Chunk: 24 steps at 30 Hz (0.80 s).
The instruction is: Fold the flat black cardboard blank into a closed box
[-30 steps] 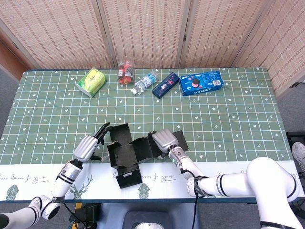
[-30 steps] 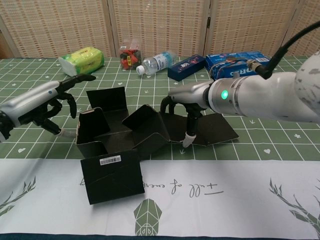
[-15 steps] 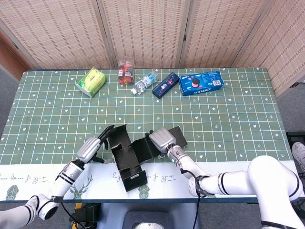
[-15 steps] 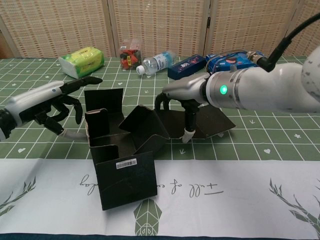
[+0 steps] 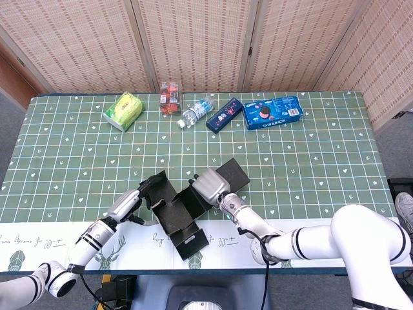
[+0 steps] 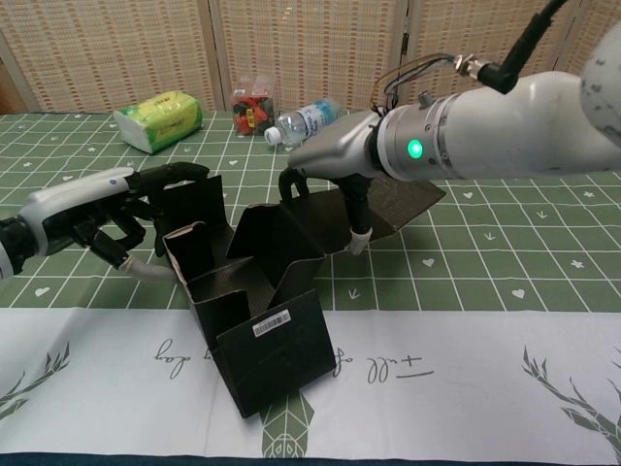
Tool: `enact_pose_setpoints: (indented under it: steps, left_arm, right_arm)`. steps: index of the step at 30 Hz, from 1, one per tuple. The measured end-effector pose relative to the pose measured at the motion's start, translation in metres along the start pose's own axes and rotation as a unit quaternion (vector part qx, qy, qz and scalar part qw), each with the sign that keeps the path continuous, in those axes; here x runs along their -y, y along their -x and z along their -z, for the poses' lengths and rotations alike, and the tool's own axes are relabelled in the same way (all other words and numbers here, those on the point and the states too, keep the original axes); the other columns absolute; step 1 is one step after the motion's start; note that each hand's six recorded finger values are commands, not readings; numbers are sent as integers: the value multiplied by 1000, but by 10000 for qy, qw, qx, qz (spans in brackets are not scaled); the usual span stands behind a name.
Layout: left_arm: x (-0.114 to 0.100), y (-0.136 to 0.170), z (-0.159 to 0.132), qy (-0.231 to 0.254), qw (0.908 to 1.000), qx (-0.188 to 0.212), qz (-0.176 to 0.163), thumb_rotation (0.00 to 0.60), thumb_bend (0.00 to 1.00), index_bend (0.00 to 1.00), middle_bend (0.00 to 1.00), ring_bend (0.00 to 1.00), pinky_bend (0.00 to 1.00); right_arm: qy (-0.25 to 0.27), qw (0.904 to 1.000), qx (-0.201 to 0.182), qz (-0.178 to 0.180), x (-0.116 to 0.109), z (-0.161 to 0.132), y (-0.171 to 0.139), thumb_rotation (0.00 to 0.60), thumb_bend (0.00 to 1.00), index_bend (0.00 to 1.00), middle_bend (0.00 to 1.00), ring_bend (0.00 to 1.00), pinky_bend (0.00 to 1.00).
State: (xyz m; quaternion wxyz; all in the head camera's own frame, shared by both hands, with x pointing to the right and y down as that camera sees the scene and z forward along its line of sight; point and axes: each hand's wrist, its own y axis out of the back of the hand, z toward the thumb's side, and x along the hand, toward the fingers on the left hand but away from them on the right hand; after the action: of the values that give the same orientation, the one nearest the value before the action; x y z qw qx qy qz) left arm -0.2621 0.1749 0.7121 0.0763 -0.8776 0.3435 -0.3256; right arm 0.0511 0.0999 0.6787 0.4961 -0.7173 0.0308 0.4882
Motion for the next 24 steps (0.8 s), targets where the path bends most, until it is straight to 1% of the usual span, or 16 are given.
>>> enact_pose_setpoints:
  steps: [4, 7, 12, 14, 17, 21, 24]
  left_arm:
    - [2, 0, -2, 202, 9998, 21, 38, 600, 112, 46, 0, 571, 905]
    - [5, 0, -3, 364, 9993, 46, 64, 600, 112, 68, 0, 586, 905]
    - [9, 0, -3, 613, 9980, 29, 145, 600, 112, 90, 2, 601, 907]
    - [10, 0, -3, 704, 9973, 14, 183, 600, 112, 101, 17, 610, 908]
    - [13, 0, -2, 746, 9968, -33, 290, 600, 113, 121, 45, 626, 910]
    - [18, 0, -1, 791, 9958, -100, 449, 600, 113, 122, 46, 627, 911]
    - [20, -1, -1, 843, 9951, -104, 496, 600, 113, 122, 46, 627, 911]
  right_arm:
    - [-383, 9993, -22, 29, -6, -3, -1, 600, 325, 348, 377, 835, 1000]
    - [-534, 9986, -53, 10, -7, -7, -2, 600, 325, 349, 378, 835, 1000]
    - [-647, 9979, -71, -23, -4, -8, -3, 600, 327, 351, 379, 837, 1000]
    - [-665, 9978, -68, -32, -3, -8, -2, 600, 327, 351, 379, 837, 1000]
    - [-693, 9976, -84, -19, -3, -8, -2, 600, 327, 351, 379, 837, 1000]
    - [-750, 9971, -127, 15, -4, -10, -3, 600, 327, 355, 383, 838, 1000]
    - [-859, 9962, -172, 35, -4, -12, -3, 600, 327, 356, 385, 838, 1000]
